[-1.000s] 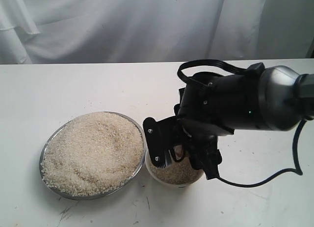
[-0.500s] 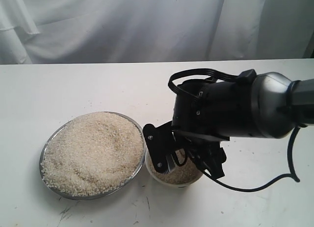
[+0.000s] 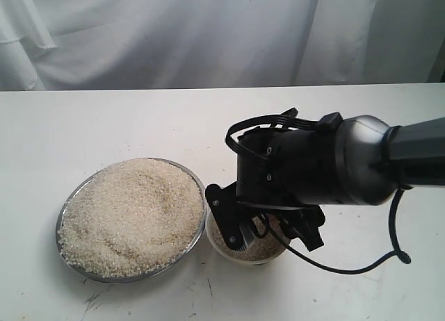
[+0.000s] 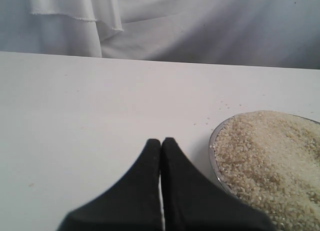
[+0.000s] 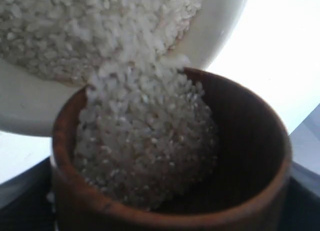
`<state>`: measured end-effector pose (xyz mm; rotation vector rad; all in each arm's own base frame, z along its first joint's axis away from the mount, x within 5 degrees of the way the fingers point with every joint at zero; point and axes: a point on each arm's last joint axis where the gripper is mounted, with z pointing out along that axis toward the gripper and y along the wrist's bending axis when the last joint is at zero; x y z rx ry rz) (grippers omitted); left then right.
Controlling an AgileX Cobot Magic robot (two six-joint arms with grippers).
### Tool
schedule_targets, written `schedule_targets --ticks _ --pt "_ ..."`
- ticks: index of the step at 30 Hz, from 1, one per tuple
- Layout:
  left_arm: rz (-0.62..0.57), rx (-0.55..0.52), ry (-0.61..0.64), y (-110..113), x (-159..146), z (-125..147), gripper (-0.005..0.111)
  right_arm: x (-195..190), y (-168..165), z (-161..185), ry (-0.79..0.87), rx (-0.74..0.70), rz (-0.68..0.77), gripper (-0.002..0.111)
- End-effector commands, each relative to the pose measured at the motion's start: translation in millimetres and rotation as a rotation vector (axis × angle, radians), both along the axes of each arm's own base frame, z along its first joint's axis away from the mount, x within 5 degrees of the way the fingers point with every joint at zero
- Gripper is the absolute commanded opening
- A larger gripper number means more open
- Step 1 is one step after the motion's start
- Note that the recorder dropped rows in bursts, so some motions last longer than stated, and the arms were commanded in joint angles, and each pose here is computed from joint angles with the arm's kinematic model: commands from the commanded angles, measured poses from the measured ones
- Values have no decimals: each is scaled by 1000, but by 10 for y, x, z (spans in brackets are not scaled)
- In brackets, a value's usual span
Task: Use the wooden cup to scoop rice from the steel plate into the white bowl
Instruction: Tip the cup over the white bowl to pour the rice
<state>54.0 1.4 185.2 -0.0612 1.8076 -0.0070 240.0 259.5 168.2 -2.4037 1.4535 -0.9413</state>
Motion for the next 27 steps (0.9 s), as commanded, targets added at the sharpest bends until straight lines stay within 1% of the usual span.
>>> schedule_targets --ticks 1,3,9,12,18,27 --pt "2 -1 -6 1 0 -8 0 -9 24 -12 -22 -23 22 0" --pt "2 -1 -6 1 0 -8 0 -14 33 -45 -28 -52 32 0" --pt "2 -1 -6 1 0 -8 0 -52 76 -49 -53 -76 56 0" --pt "2 -1 -6 1 0 -8 0 -60 85 -11 -104 -118 68 0" --pt "2 -1 -6 1 0 -8 0 -124 139 16 -139 -145 97 0" --pt "2 -1 -6 1 0 -8 0 -199 171 44 -169 -181 101 0"
